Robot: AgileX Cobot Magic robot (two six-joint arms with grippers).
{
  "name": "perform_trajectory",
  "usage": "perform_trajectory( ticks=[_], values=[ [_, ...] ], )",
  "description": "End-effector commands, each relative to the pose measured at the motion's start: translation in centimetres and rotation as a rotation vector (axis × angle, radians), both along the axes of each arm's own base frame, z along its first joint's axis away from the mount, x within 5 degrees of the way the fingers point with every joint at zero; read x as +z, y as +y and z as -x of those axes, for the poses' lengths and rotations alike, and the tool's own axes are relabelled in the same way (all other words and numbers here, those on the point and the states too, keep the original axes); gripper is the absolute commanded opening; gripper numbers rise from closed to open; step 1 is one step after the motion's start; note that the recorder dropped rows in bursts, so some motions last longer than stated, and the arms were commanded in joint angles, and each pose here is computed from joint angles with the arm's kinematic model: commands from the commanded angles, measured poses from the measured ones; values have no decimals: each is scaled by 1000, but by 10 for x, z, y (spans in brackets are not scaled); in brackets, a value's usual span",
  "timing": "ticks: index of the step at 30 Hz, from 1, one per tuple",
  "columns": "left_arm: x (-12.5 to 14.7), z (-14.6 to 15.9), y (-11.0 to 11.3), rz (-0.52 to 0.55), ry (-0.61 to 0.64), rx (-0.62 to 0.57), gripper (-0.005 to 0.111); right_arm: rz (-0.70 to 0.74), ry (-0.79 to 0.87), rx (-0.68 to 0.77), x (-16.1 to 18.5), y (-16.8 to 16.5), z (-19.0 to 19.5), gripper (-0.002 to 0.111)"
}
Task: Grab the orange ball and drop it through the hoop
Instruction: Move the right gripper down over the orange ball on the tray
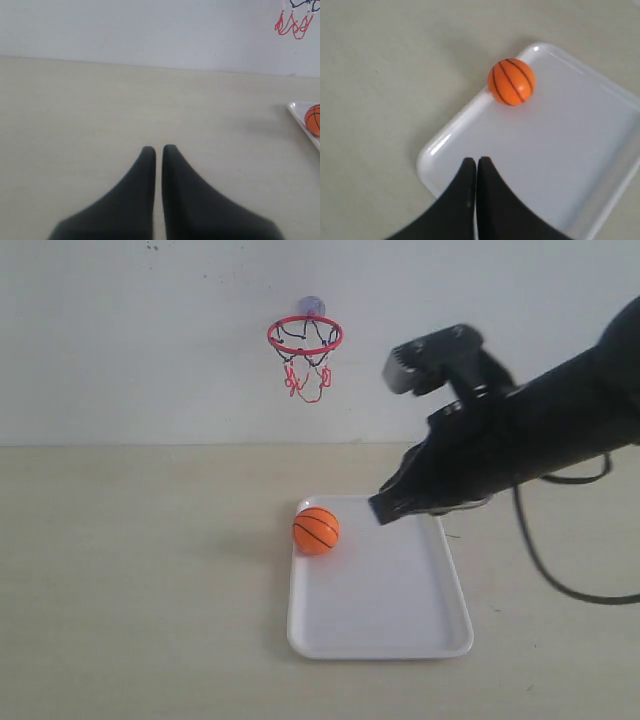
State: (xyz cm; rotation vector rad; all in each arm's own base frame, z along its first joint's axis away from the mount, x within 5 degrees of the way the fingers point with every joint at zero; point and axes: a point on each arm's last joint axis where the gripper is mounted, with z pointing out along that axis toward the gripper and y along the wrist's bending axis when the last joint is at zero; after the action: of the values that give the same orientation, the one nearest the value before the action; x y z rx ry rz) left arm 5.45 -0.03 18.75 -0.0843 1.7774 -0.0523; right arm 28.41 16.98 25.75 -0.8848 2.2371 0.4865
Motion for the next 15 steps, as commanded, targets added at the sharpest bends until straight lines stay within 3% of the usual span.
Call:
perform_trajectory(
  ticks=[1,2,9,11,15],
  values=[
    [-1,0,0,10,-6,4,4,-43,92,-132,-30,23,-29,2],
    [-1,0,0,10,-6,4,4,-34,95,-129,-34,26,-34,6],
    [-1,0,0,10,-6,4,4,-87,130,-267,-55,34,-58,63],
    [-1,0,0,10,-6,4,4,-102,127,-304,-60,35,-61,69],
    [-1,0,0,10,-6,4,4,-121,152,-352,-73,39,-69,69]
  ],
)
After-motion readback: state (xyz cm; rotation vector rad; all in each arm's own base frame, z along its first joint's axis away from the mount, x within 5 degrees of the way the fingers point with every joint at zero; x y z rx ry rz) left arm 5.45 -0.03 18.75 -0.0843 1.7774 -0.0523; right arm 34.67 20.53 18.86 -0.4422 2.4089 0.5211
